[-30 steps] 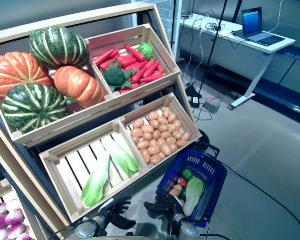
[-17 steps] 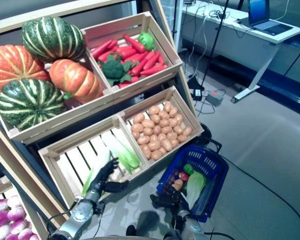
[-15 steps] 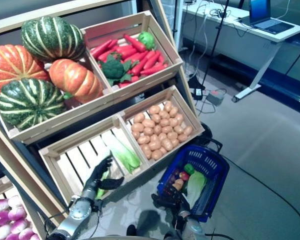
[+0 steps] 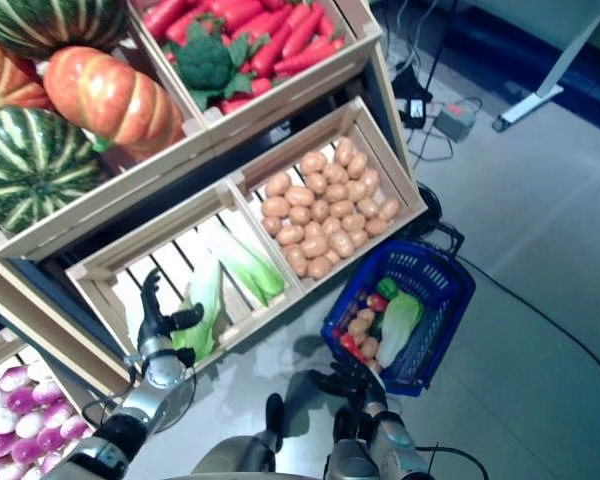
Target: Put vegetables into the basket
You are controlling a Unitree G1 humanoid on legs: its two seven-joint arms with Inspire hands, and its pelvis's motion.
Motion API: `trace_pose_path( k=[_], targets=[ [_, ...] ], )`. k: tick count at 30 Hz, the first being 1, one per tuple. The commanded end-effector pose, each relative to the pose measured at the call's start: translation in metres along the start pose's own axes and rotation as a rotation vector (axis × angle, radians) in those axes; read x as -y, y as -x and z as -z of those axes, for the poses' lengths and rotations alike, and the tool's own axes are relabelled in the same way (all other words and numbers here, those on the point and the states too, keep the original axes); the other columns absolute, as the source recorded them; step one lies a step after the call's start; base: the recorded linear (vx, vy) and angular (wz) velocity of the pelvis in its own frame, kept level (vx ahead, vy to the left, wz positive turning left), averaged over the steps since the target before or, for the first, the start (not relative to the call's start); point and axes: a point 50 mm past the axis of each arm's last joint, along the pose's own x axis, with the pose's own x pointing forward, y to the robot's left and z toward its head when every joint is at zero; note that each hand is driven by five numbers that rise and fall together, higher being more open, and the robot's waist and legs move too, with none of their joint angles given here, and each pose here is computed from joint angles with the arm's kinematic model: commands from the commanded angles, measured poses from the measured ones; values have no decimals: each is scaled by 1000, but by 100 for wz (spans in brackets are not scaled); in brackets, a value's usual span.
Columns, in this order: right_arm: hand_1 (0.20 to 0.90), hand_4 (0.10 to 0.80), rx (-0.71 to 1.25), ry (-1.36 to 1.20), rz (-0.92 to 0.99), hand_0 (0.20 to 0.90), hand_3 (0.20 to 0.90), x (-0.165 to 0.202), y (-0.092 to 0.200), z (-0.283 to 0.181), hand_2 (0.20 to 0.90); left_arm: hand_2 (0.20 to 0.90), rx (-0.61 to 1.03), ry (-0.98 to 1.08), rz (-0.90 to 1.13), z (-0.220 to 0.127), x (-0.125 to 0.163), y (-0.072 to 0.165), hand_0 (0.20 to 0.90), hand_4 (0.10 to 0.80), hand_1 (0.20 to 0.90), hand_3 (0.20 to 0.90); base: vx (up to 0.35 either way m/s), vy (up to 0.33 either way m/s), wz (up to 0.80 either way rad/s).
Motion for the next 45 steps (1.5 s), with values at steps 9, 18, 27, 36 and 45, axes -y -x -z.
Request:
trace_pose_path(
  k=[9, 18, 27, 36, 45],
  targets=[
    [900, 800, 325, -5, -115, 900, 900, -37, -21, -84, 900, 900, 318, 166, -304, -112, -49, -74, 900, 800, 900, 900, -102, 2, -13],
    [900, 800, 359, -35, -124, 900, 900, -42, -25, -99, 900, 900, 336, 162, -383, -134, -63, -87, 900, 800, 900, 900, -18, 0, 2],
    [900, 800, 377, -49, -125, 900, 900, -43, -26, -111, 900, 900, 366, 117, -507, -162, -96, -105, 900, 800, 900, 900, -2, 30, -8],
    [900, 800, 373, -34, -112, 900, 900, -36, -23, -112, 900, 900, 353, 110, -599, -186, -129, -117, 900, 800, 900, 900, 30, 50, -5],
    [900, 800, 391, -32, -107, 900, 900, -38, -24, -121, 900, 900, 243, 128, -660, -194, -144, -126, 900, 800, 900, 900, 12, 45, -2]
  ],
)
